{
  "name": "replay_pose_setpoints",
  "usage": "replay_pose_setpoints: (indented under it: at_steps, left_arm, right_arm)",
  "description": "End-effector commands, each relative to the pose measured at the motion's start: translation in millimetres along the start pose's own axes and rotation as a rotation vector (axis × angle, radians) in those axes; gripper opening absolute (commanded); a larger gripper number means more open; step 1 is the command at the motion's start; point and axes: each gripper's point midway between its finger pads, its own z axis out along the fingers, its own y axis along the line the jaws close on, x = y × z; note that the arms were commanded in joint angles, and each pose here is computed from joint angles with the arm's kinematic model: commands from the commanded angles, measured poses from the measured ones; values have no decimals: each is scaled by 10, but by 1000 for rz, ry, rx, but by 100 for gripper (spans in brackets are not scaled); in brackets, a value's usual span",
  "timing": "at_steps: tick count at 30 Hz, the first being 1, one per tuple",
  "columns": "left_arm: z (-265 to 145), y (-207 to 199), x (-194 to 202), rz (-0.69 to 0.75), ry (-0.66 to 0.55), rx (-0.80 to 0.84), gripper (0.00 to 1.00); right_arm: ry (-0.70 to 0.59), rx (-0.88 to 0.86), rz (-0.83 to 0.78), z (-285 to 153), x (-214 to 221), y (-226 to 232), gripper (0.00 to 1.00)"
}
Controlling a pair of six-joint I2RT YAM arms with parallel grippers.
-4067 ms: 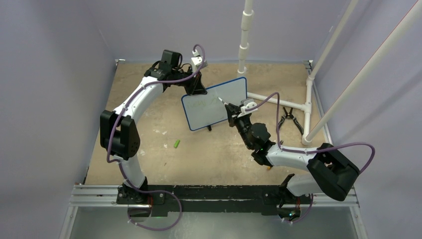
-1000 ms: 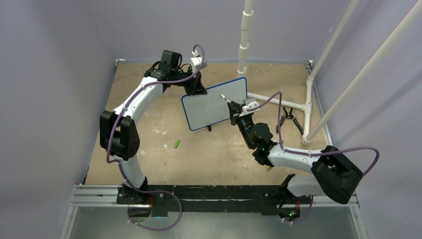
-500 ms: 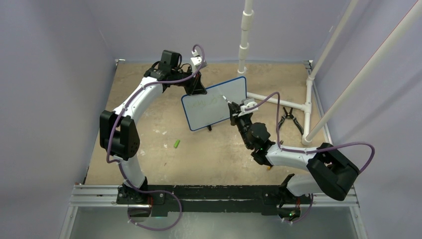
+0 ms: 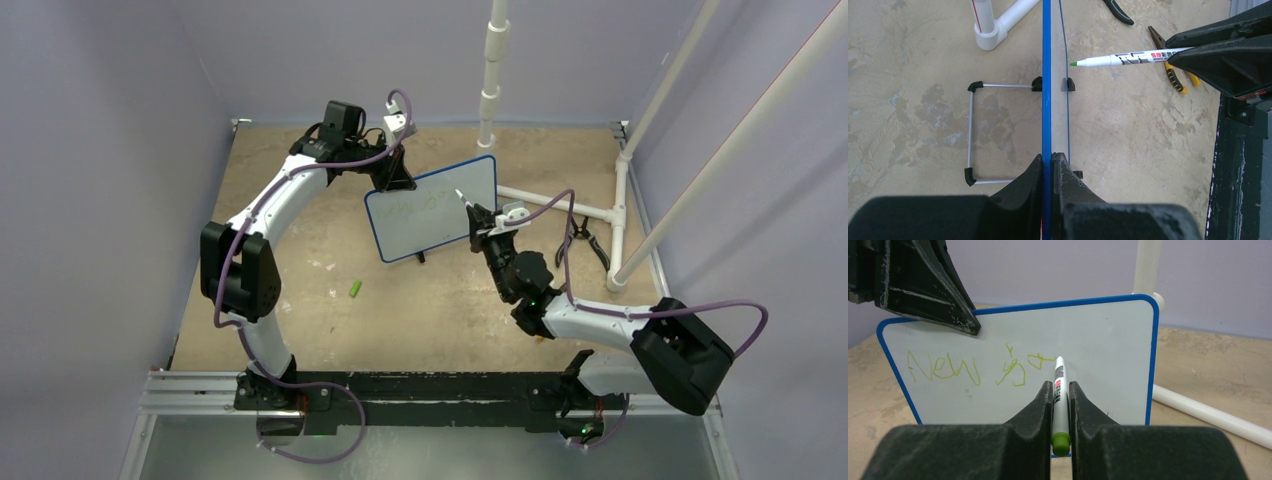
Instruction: Write a sentence on the whiteboard
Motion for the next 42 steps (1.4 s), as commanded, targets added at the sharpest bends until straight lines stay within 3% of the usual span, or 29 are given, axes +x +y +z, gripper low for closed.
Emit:
replay_pose_setpoints:
  at_steps: [1, 18, 42]
  left_arm:
    - [-66, -24, 63, 13, 21, -14, 0]
    - [-45, -5, 98, 5, 29, -14, 0]
    - [-57, -13, 76, 9, 22, -11, 0]
  right_arm:
    - [-68, 7, 33, 57, -211, 11, 0]
    - [-106, 9, 22, 150, -283, 49, 0]
    - [38, 8, 24, 73, 169, 46, 0]
